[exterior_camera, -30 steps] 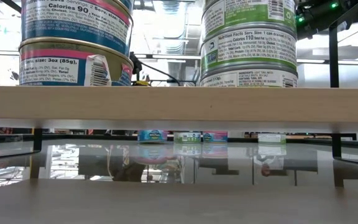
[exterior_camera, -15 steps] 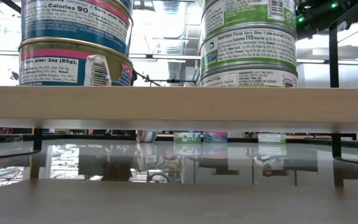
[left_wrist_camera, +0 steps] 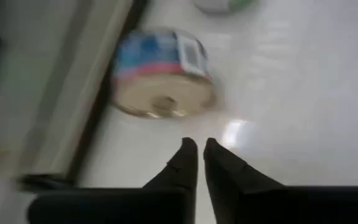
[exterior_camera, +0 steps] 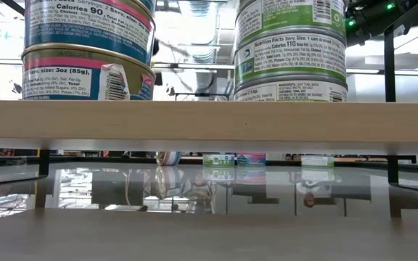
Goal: Stack canned seafood by type on shelf
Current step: Stack the blue tuna can on top of the blue tuna can on the shelf
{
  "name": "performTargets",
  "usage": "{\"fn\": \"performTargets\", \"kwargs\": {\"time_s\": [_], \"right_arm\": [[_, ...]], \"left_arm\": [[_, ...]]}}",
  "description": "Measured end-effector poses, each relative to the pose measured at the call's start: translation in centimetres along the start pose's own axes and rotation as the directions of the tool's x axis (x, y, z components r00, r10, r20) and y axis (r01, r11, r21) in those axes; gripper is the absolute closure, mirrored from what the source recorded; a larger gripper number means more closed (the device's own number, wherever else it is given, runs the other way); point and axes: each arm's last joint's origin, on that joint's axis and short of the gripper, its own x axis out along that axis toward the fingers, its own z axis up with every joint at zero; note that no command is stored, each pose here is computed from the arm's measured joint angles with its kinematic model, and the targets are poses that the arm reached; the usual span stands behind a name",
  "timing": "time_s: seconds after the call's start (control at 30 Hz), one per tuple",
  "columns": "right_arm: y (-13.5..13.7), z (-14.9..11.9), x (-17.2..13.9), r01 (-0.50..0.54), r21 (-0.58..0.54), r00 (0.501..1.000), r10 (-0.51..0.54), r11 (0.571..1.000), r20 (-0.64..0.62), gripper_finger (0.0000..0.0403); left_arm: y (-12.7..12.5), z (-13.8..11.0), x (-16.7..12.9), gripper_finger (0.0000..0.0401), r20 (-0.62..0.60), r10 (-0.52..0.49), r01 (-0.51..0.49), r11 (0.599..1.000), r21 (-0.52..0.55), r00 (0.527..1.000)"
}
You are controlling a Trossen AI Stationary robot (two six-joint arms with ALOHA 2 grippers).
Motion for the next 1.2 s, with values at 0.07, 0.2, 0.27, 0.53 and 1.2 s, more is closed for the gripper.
{"fn": "performTargets", "kwargs": {"time_s": [0.07,0.2,0.27,0.53,1.2], "right_arm": [[0.0,0.0,0.0,0.0,0.001,1.0,0.0,1.0,0.0,0.0148],[0.0,0.0,0.0,0.0,0.001,1.0,0.0,1.0,0.002,0.0148],[0.0,0.0,0.0,-0.001,0.002,1.0,0.001,1.0,0.004,0.0148],[0.0,0.0,0.0,0.0,0.0,1.0,0.0,1.0,-0.004,0.0148],[0.0,-0.1,0.0,0.001,-0.01,1.0,-0.001,1.0,-0.009,0.0148]], "left_arm": [[-0.9,0.8,-1.0,0.0356,0.023,0.108,-0.11,0.991,0.072,0.994],[-2.5,2.1,-2.0,0.0293,0.05,0.224,-0.23,0.95,0.211,0.973],[-3.0,3.1,-2.3,0.0256,0.064,0.206,-0.216,0.942,0.255,0.976],[-3.9,6.4,-1.7,0.0135,-0.016,0.03,-0.019,0.878,0.478,0.999],[-6.8,9.6,1.7,0.011,-0.291,0.074,0.154,0.71,0.687,0.954]]}}
